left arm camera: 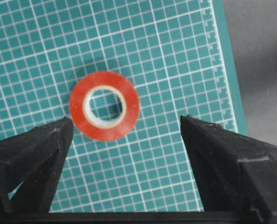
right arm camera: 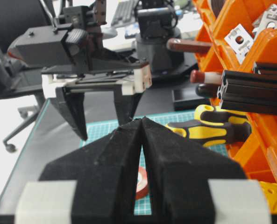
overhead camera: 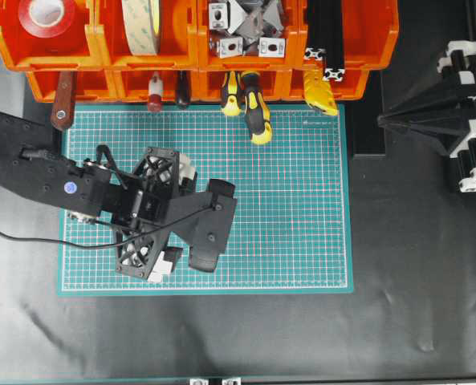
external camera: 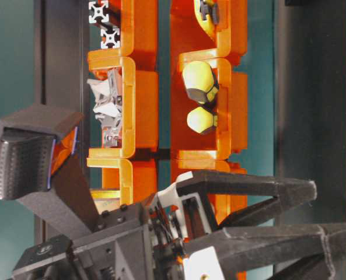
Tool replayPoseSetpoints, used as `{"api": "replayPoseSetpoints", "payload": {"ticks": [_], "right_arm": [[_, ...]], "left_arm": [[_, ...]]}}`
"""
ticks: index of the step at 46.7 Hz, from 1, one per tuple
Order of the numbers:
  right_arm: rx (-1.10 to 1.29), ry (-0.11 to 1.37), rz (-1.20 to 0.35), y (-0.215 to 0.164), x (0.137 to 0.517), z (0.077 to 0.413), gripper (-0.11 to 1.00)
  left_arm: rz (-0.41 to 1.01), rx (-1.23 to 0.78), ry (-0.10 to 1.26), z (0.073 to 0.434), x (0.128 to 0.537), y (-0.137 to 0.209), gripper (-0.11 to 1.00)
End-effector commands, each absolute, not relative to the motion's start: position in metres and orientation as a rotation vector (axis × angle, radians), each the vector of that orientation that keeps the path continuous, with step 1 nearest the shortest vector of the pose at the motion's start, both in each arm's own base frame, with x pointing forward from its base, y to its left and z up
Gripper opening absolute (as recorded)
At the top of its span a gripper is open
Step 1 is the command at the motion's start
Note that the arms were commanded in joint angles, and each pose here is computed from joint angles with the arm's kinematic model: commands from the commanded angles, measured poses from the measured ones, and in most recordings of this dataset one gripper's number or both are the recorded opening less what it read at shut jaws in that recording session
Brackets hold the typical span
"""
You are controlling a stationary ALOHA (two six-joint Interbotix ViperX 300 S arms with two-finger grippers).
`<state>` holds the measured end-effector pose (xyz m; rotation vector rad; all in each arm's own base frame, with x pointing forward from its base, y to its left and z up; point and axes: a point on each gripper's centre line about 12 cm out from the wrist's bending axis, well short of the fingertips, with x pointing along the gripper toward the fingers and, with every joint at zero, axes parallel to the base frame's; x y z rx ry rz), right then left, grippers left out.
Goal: Pick vinyl tape from container rack with left arm.
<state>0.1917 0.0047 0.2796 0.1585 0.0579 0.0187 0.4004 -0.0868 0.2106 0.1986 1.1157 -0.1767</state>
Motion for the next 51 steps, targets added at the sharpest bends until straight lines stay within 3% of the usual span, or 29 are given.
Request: {"api": "replayPoseSetpoints", "payload": {"ticks": [1, 16, 26, 36, 51], "right_arm": [[0.159, 0.012, 0.024, 0.005, 0.194, 0.295, 0.01], [0.167, 0.013, 0.031, 0.006, 0.194, 0.295, 0.01], [0.167, 0.018, 0.034, 0.007, 0.194, 0.294, 0.01], [0.162, 0.021, 0.034, 0.007, 0.195, 0.294, 0.01], [0.160, 0.024, 0.034, 0.007, 0.195, 0.294, 0.01]], "left_arm": [[-0.174, 0.184, 1.048, 0.237, 0.397, -0.085, 0.89], [-0.144, 0.072, 0.884, 0.302, 0.347, -0.079, 0.88], [-0.161, 0.006, 0.647, 0.354, 0.291, -0.068, 0.88], [-0.183, -0.046, 0.355, 0.383, 0.241, -0.054, 0.88], [-0.167, -0.072, 0.190, 0.399, 0.187, -0.036, 0.88]]}}
